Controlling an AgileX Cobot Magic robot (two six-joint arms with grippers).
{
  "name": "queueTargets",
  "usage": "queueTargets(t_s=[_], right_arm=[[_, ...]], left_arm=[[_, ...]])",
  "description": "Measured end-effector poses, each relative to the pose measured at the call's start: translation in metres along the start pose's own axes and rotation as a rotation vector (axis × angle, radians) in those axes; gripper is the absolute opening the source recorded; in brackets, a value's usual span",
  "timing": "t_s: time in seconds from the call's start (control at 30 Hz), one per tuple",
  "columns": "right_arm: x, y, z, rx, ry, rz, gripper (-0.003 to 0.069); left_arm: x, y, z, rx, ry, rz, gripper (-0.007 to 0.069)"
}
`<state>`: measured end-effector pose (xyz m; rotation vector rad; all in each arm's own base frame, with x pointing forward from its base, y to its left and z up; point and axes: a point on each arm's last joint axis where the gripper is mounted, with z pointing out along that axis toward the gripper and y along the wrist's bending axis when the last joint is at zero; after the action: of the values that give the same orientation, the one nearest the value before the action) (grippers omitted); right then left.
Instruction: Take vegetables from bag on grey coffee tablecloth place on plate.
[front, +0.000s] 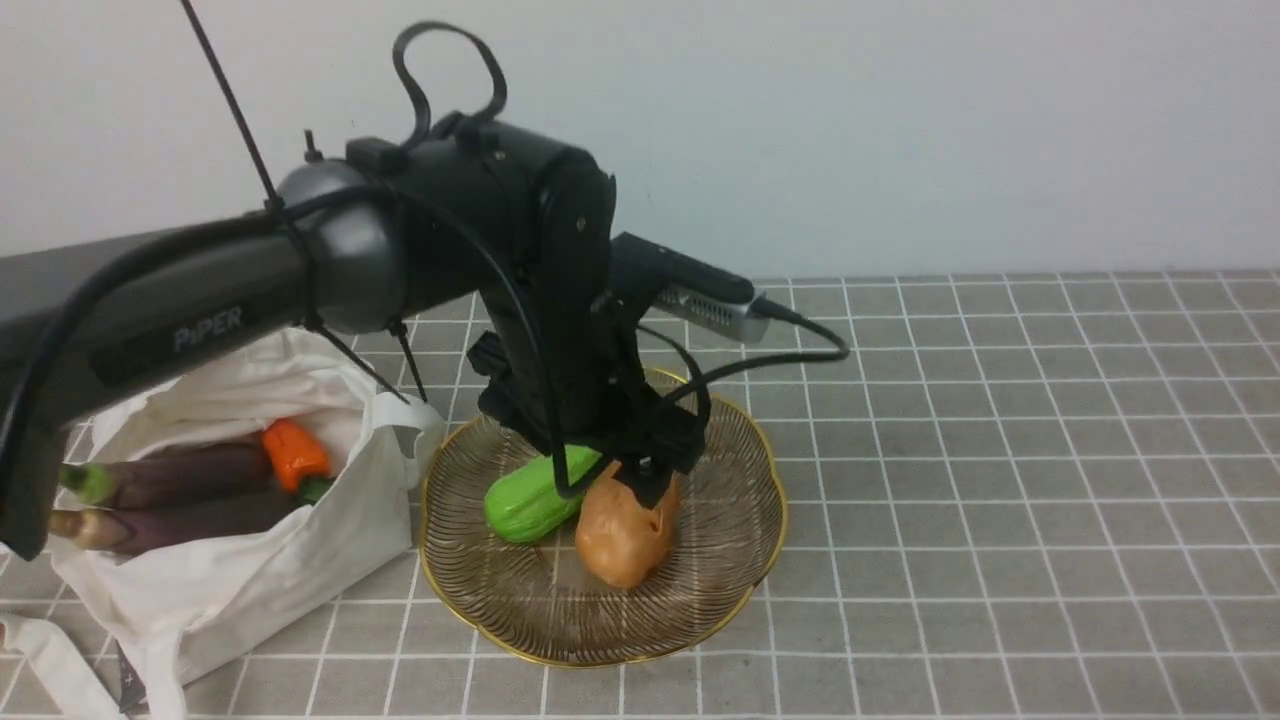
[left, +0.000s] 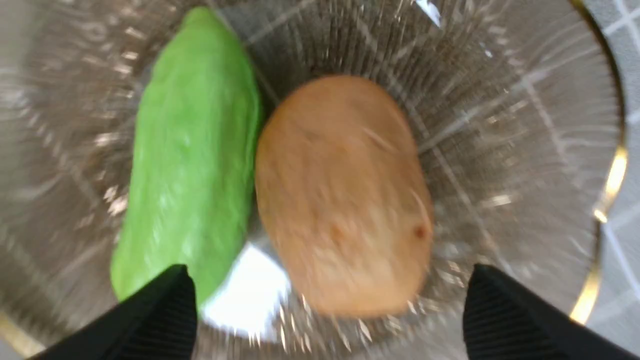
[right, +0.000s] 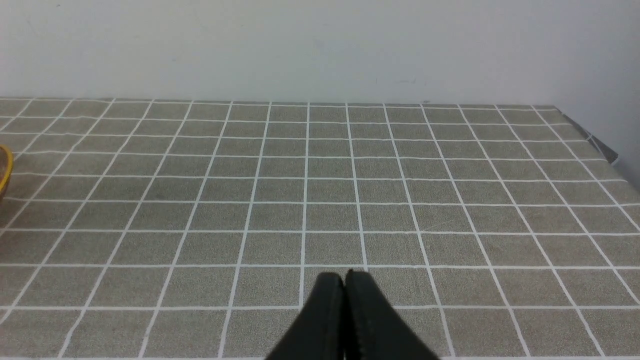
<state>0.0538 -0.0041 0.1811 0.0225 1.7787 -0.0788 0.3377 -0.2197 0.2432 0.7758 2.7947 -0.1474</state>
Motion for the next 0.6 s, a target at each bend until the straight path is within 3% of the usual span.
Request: queueTargets(t_s=[0.13,0.17,0.2,0.27,0.43,0.6], right_arm=[[0.000,0.000,0.000,0.000,0.000,0.000,-0.0013],[0.000,0.000,0.000,0.000,0.000,0.000,-0.0013],[0.000,0.000,0.000,0.000,0.000,0.000,-0.0013],[0.000,0.000,0.000,0.000,0.000,0.000,-0.0013],[0.000,0.000,0.000,0.000,0.000,0.000,-0.0013],[0.000,0.000,0.000,0.000,0.000,0.000,-0.0013]], left_arm=[[-0.001,0.003,-0.067,-0.047,-0.054,0.012,0.0271],[-0.001,0.003,-0.071,-0.053,-0.064,0.011,0.0251],[0.004,0.004,-0.096,-0.070,-0.124,0.002,0.0139],[0.017,0.005,-0.134,-0.076,-0.195,-0.022,0.0042],[0.069,0.003,-0.218,-0.035,-0.455,-0.067,-0.0005],[0.117,0.001,-0.251,0.007,-0.679,-0.070,-0.0005]])
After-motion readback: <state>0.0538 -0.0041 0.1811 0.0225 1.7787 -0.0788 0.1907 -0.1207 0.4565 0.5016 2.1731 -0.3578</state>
